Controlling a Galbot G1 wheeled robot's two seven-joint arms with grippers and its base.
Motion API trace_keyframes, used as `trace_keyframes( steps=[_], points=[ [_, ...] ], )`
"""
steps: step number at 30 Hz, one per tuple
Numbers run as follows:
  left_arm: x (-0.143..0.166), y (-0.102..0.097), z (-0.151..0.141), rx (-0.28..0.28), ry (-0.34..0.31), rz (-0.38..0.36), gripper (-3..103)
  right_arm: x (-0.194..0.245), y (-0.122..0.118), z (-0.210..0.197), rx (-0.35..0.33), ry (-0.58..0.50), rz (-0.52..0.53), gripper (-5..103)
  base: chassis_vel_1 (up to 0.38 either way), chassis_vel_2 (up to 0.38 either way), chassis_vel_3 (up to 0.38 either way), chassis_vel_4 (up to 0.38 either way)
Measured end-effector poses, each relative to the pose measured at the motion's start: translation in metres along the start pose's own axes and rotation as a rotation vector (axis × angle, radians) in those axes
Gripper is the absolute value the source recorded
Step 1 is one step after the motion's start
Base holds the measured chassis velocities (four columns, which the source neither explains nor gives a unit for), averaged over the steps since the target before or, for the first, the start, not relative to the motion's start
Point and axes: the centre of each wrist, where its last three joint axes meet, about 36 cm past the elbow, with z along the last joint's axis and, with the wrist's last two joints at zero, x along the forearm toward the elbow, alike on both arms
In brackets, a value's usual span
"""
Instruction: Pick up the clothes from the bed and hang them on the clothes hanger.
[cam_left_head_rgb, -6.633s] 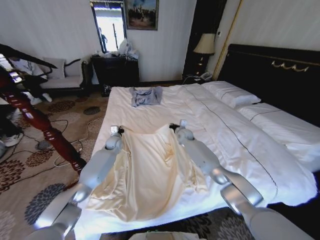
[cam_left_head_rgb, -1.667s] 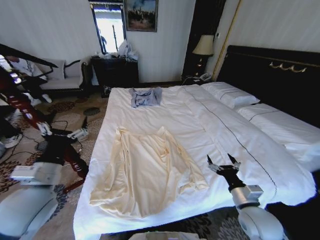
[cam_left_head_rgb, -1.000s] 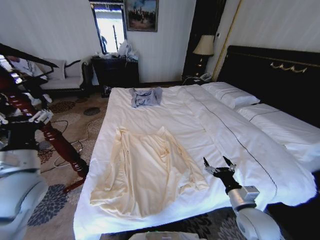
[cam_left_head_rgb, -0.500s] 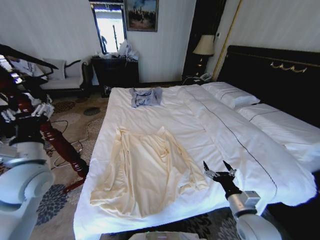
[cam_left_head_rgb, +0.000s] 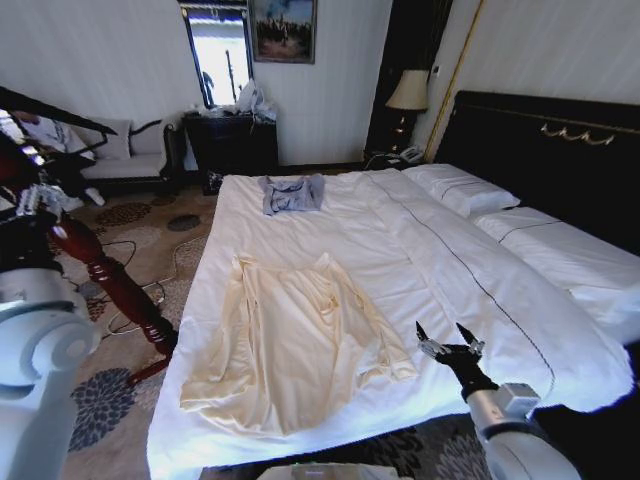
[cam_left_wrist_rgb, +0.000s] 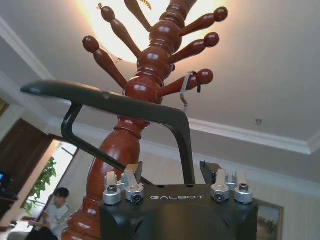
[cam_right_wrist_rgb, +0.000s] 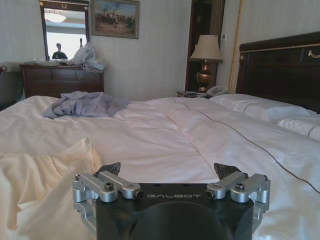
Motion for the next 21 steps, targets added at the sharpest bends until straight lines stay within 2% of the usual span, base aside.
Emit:
trace_keyframes(
  steps=[1, 6, 7, 10, 11, 16, 21],
  points=[
    [0.0, 0.0, 0.0, 0.0, 0.0, 0.0, 66, 0.0, 0.0, 0.0, 0.0, 0.0, 0.0, 100, 0.0, 0.0, 0.0, 0.0],
    [0.0, 0.0, -0.004, 0.084, -0.011, 0.042, 62, 0.004, 0.002, -0.001, -0.023, 0.011, 0.01, 100, 0.0, 0.0, 0.0, 0.0],
    [0.0, 0.0, -0.004, 0.084, -0.011, 0.042, 62, 0.004, 0.002, -0.001, -0.023, 0.011, 0.01, 100, 0.0, 0.0, 0.0, 0.0],
    [0.002, 0.001, -0.006, 0.129, -0.015, 0.058, 60, 0.006, 0.001, -0.004, -0.028, 0.019, 0.016, 100, 0.0, 0.0, 0.0, 0.0],
    [0.002, 0.001, -0.006, 0.129, -0.015, 0.058, 60, 0.006, 0.001, -0.004, -0.028, 0.019, 0.016, 100, 0.0, 0.0, 0.0, 0.0],
    [0.001, 0.002, -0.008, 0.215, -0.031, 0.051, 58, 0.013, -0.012, -0.019, -0.013, 0.016, 0.039, 100, 0.0, 0.0, 0.0, 0.0],
    [-0.004, 0.008, -0.005, 0.25, -0.047, 0.033, 57, 0.019, -0.018, -0.034, -0.001, 0.004, 0.043, 100, 0.0, 0.0, 0.0, 0.0]
  ],
)
